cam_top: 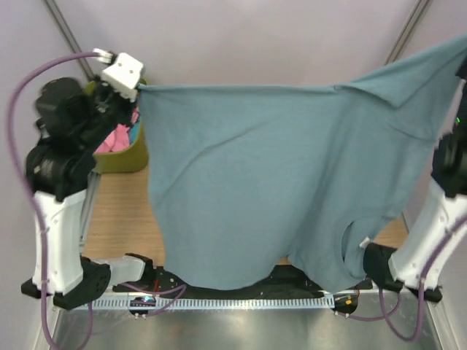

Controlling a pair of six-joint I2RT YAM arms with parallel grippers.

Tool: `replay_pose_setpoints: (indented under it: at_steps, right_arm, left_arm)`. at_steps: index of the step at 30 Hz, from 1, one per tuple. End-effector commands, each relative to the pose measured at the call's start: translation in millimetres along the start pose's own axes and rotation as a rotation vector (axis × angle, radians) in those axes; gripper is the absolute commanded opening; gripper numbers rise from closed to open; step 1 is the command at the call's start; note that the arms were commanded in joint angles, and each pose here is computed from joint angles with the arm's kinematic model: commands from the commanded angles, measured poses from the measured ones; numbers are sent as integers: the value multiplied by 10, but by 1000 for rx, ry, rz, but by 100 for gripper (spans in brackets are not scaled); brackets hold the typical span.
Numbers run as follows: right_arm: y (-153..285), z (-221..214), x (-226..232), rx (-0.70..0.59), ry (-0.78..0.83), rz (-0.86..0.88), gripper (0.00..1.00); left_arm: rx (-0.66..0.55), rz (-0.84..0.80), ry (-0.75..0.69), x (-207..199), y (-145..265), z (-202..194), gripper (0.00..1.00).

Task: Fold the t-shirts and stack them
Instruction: Flatten the tshirt out

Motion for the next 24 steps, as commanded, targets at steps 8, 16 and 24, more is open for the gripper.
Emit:
replay_pose_setpoints:
  at_steps: [8, 16, 24]
  right_arm:
    - [-1473, -2526, 1180, 386, 75, 392, 1]
    - [-2095, -3928, 2080, 543, 209, 481, 1]
    - [-1939, -4431, 2524, 617, 288, 466, 1]
  left_arm:
    - [331, -49, -63, -321, -1589, -1320, 0]
    - [591, -93, -98, -352, -2860, -2564, 0]
    - [625, -15, -99, -357, -3314, -2885, 0]
Point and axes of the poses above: each gripper's point midway between its finger pads, its own y axis back along the fingers, its own x axis along the line the jaws close on, z = x × y, the point moved 6 cm from there along y, back along the fingers, and after that the axes turned 2 degrees about -y, right-handed, at the moved point
